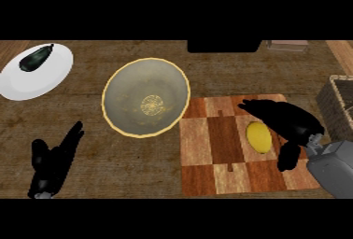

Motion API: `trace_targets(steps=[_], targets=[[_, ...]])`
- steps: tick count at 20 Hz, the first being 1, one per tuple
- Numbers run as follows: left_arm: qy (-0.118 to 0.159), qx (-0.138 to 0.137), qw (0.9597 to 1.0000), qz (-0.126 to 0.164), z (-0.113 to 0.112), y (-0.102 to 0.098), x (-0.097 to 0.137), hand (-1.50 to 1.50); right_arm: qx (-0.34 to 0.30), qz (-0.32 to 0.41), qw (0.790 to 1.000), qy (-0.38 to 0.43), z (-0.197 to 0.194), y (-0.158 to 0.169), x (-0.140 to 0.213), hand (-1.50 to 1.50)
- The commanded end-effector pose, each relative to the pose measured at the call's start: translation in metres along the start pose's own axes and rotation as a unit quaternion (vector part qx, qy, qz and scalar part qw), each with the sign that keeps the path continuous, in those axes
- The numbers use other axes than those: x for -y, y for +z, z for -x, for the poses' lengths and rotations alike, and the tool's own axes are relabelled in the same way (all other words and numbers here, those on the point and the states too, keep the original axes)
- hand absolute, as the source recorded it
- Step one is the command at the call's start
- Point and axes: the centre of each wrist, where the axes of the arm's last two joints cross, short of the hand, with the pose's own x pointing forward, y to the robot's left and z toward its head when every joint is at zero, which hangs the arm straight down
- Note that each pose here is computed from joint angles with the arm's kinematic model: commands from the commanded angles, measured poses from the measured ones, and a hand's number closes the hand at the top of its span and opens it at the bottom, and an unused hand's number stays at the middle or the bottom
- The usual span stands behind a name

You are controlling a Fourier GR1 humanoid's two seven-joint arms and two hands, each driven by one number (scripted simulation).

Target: Pick the lemon from the cutting board and place it in the basket

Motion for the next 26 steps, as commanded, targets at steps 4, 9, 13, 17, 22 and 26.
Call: trace_targets(steps=[4, 9, 13, 17, 22, 26], targets=[[0.014, -0.081, 0.9966, 0.006, 0.041, 0.007, 0.015, 0.00, 0.005, -0.003, 1.000, -0.005, 0.009, -0.007, -0.013, -1.50], [0.002, -0.074, 0.9972, 0.002, 0.041, 0.009, 0.007, 0.00, 0.011, 0.002, 1.000, -0.005, 0.004, -0.008, -0.023, -1.50], [0.006, -0.078, 0.9969, 0.006, 0.044, 0.015, 0.006, 0.00, -0.006, -0.008, 1.000, -0.001, 0.009, -0.012, -0.018, -1.50], [0.000, -0.063, 0.9980, 0.004, 0.028, 0.012, 0.007, 0.00, 0.038, 0.016, 0.997, 0.058, 0.009, -0.018, -0.037, 1.50], [0.008, -0.076, 0.9971, 0.009, 0.035, 0.011, -0.001, 0.00, 0.033, 0.033, 0.996, 0.081, 0.017, -0.029, -0.033, 1.50], [0.013, -0.079, 0.9968, -0.002, 0.037, 0.013, 0.006, 0.00, 0.010, 0.045, 0.997, 0.058, -0.018, -0.025, -0.040, 1.50]])
